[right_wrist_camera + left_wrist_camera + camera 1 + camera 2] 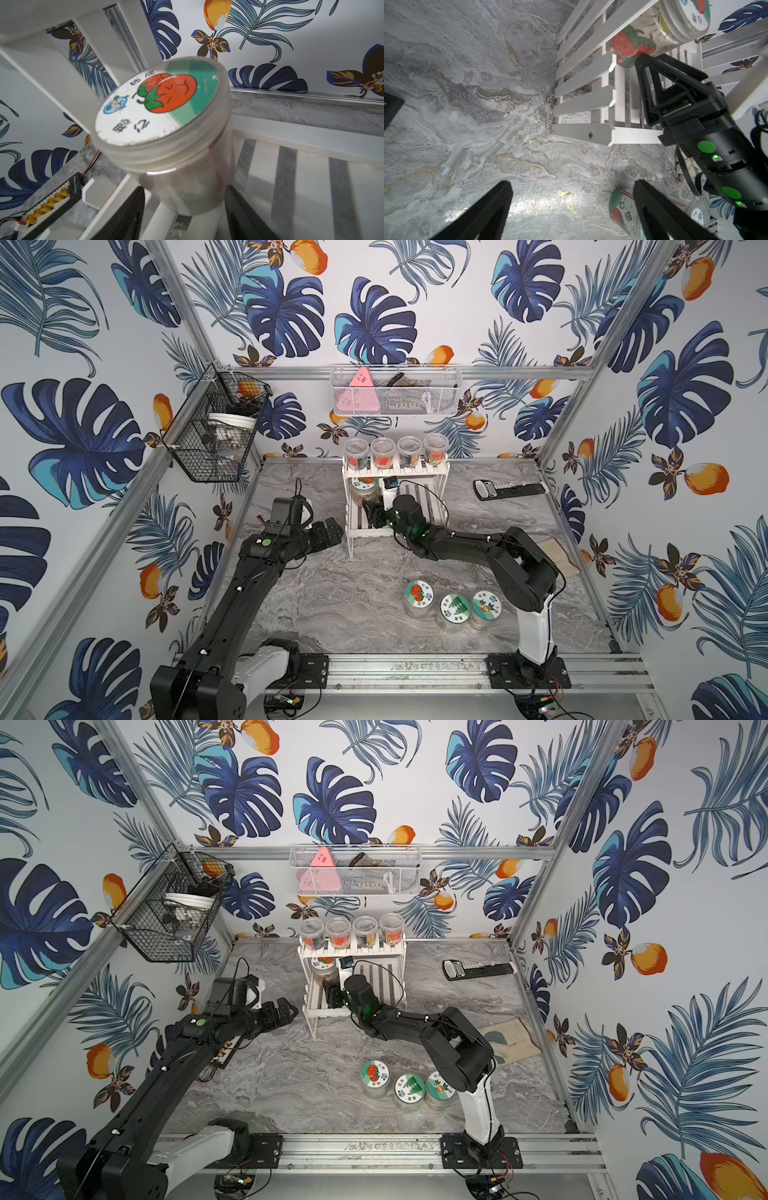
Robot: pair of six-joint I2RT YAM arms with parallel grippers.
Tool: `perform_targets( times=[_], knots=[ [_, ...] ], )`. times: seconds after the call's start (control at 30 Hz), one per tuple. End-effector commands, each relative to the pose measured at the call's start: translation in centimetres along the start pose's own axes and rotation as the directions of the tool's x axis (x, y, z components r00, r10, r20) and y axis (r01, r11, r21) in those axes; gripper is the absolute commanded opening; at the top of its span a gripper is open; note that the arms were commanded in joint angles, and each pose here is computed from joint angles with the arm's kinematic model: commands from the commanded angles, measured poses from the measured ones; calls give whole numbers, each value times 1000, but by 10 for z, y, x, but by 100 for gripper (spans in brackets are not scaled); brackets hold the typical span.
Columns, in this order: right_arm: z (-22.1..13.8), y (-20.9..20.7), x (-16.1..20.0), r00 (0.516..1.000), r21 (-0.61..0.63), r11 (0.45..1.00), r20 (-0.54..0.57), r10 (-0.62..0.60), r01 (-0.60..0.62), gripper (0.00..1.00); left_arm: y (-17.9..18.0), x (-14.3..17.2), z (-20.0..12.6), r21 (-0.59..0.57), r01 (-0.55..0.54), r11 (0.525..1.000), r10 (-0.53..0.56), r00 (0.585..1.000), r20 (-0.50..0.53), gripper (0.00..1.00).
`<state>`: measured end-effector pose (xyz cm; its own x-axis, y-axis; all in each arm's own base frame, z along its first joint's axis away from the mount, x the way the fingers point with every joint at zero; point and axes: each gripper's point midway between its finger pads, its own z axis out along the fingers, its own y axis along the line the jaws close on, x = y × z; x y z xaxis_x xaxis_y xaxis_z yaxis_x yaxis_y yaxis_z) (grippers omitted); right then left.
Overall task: Place the seed container on the shelf
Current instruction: Place the seed jar on the shelf.
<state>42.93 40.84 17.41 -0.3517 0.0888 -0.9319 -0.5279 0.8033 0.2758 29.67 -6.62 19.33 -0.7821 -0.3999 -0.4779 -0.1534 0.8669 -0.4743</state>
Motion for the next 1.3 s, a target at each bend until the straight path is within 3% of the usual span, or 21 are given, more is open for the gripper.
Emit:
perform_targets(
  times=[0.0,0.57,0.8,1.17,1.27],
  knots=[
    [3,2,-8,999,-3,1000,28,17,-17,65,-4,-4,0,23,-23,999,23,1000,12,99],
    [1,14,-10,1000,-67,998,30,4,-2,64,-5,-3,1,29,-24,999,24,1000,10,99],
    [0,5,-9,1000,-24,1000,24,10,-9,64,-5,-2,-1,30,-27,999,26,1000,10,99],
    [-36,11,-16,1000,-68,998,6,-15,16,78,-17,9,-9,109,-71,992,71,997,-1,99],
    [-54,16,-3,998,-112,993,-46,-38,33,81,-22,14,-13,147,-84,985,86,996,-5,99]
  ],
)
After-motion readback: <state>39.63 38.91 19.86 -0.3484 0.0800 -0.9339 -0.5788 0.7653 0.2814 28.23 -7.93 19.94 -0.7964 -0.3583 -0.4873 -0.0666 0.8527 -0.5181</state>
